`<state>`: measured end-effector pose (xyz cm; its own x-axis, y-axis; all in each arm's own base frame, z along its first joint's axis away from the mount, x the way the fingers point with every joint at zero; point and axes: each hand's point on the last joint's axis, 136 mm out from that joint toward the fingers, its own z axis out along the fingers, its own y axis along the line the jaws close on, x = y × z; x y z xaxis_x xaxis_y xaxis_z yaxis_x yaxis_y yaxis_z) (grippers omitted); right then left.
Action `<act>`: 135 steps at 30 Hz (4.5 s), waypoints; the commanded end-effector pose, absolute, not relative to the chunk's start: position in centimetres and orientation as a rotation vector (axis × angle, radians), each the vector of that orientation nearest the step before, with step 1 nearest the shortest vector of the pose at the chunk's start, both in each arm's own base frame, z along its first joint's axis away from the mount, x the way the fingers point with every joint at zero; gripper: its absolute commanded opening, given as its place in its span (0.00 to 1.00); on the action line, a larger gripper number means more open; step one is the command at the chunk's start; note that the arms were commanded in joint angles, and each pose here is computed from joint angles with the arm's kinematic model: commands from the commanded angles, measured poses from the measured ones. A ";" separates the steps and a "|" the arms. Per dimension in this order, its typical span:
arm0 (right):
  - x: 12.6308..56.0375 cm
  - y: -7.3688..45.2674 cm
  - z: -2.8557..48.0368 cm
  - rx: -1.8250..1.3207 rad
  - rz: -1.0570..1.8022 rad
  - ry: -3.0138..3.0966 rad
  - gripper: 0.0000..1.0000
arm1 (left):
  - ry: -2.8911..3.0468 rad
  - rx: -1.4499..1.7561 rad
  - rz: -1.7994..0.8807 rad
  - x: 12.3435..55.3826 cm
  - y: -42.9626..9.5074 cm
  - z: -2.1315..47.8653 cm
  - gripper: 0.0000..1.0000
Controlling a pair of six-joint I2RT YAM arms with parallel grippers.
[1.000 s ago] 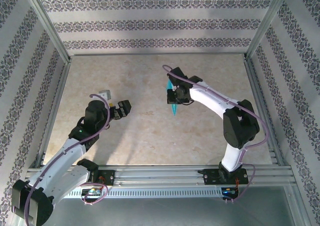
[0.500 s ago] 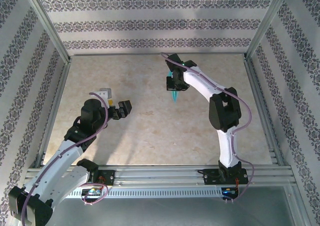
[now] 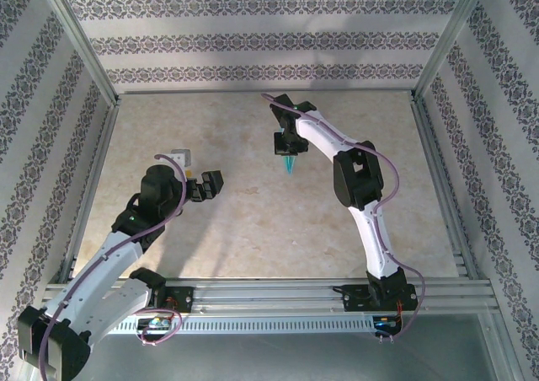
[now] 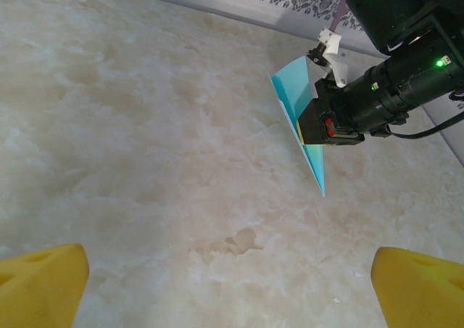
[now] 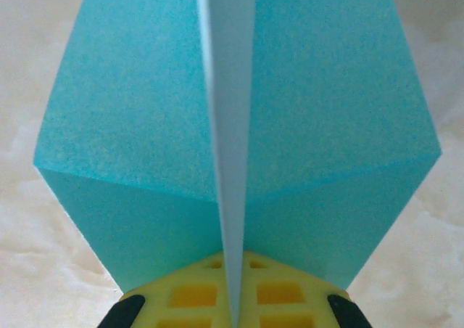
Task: Fold a paper plane with a square sheet of paper (fold left side to right side)
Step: Place the paper plane at the top-center of the table, then reset both arms
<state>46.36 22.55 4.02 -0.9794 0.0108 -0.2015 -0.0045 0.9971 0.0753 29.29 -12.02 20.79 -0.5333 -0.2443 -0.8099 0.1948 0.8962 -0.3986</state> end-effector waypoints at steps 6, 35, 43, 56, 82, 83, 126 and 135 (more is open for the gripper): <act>46.3 21.8 2.6 0.046 0.053 2.959 0.05 | 2.066 -0.013 -0.547 29.5 -12.0 21.1 1.00; 45.7 21.9 0.4 0.059 0.071 2.979 0.20 | 2.071 -0.012 -0.550 29.4 -12.0 20.9 1.00; 45.5 22.0 0.4 0.053 0.067 2.977 0.32 | 2.070 -0.009 -0.550 29.4 -12.0 21.0 1.00; 45.6 22.2 1.9 0.029 0.058 2.943 0.43 | 2.073 -0.011 -0.553 29.5 -12.1 21.0 1.00; 45.2 22.5 4.8 -0.022 0.048 2.887 0.50 | 2.073 -0.018 -0.570 29.5 -12.3 20.9 1.00; 45.1 22.6 4.9 -0.025 0.046 2.883 0.52 | 2.072 -0.020 -0.572 29.5 -12.2 21.0 1.00; 38.1 17.5 19.2 -0.107 0.051 2.522 0.98 | 2.063 -0.181 -0.496 29.2 -9.6 22.4 1.00; 35.1 13.8 21.4 -0.050 0.080 2.409 0.98 | 2.059 -0.181 -0.440 28.5 -8.5 23.6 1.00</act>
